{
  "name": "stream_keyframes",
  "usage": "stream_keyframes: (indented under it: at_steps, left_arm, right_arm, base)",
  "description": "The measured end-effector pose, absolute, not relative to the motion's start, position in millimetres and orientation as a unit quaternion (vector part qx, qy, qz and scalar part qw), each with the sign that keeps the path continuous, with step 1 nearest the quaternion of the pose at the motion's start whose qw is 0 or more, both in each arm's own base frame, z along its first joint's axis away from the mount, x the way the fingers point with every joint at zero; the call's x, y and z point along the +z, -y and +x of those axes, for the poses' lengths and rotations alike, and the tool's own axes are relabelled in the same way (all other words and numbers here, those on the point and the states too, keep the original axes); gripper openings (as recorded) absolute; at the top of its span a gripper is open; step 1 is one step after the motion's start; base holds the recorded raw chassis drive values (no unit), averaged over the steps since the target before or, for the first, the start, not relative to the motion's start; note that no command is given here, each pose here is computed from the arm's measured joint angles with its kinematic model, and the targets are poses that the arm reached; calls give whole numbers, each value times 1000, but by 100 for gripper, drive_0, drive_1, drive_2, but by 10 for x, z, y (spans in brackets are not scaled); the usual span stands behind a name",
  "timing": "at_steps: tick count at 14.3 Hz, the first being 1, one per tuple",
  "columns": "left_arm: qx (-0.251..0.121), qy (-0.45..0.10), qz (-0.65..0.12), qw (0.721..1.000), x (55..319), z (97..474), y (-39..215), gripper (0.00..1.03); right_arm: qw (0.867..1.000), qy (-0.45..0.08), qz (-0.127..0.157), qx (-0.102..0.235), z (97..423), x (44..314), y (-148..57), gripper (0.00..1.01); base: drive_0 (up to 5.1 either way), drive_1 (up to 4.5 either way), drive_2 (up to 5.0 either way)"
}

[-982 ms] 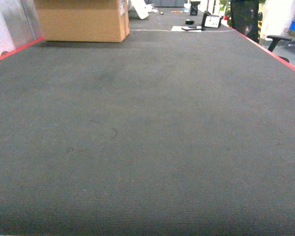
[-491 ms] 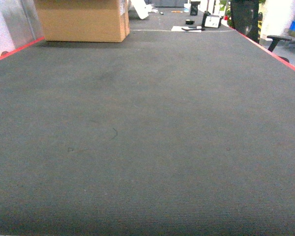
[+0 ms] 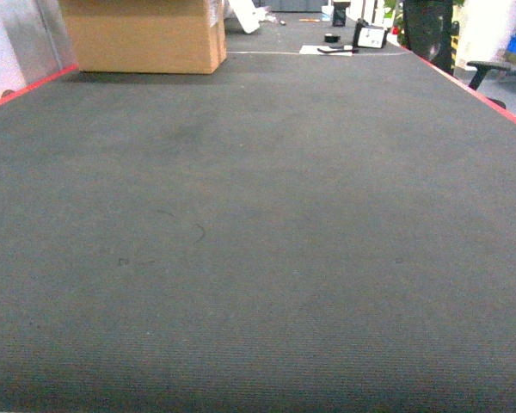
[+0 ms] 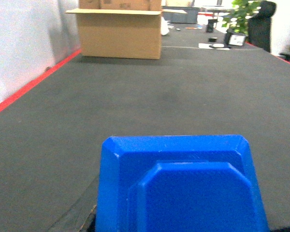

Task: Sort blue parts and orange caps into right shelf containers

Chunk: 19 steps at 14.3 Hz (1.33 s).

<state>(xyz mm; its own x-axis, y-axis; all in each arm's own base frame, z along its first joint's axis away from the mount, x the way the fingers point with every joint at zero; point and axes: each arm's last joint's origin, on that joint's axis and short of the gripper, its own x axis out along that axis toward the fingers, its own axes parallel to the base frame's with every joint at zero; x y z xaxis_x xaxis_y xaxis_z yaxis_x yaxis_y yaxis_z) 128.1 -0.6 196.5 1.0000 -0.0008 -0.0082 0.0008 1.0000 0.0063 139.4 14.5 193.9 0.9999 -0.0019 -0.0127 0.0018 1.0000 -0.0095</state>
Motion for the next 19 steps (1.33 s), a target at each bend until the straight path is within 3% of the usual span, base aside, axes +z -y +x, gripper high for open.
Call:
stream_keyframes:
  at_steps: [1,3,4,12,14,15,17,19]
  left_arm:
    - [11,-5,2,1000,1931,1262,-12,44]
    - [-2,-4,2,1000,1875,1220,6,44]
    - [-1,-4,2,1000,1836,1196,3,44]
    - [0,7,2,1000,1710,1082,1,44]
    - [0,-18,2,1000,1643,986,1,44]
    - [0,12,2,1000,1704,972,1,44]
    - [-1,-3,2,1000,1669,974,1,44]
    - [-1,-1,2,1000,1672,974,1,44]
  right_arm:
    - [1000,-6,-5,-4,1363,1909,-123,46]
    - [1000,-5,-4,7,1308,1855,-46,46]
    - [1000,-4,-3,-11,1276,1824,15,46]
    - [1000,8,0,0,1125,1710,0,45]
    - [1000,5,0,0,1102,1703,0,45]
    - [1000,5,0,0,1096,1701,0,45]
    - [1000,-16,0,0,1028,1653,0,45]
    - [1000,2,0,0,972,1671,0,45]
  base:
    - [0,0,0]
    - [0,0,0]
    - [0,0,0]
    - [0,0,0]
    - [0,0,0]
    - [0,0,0]
    - [0,0,0]
    - [0,0,0]
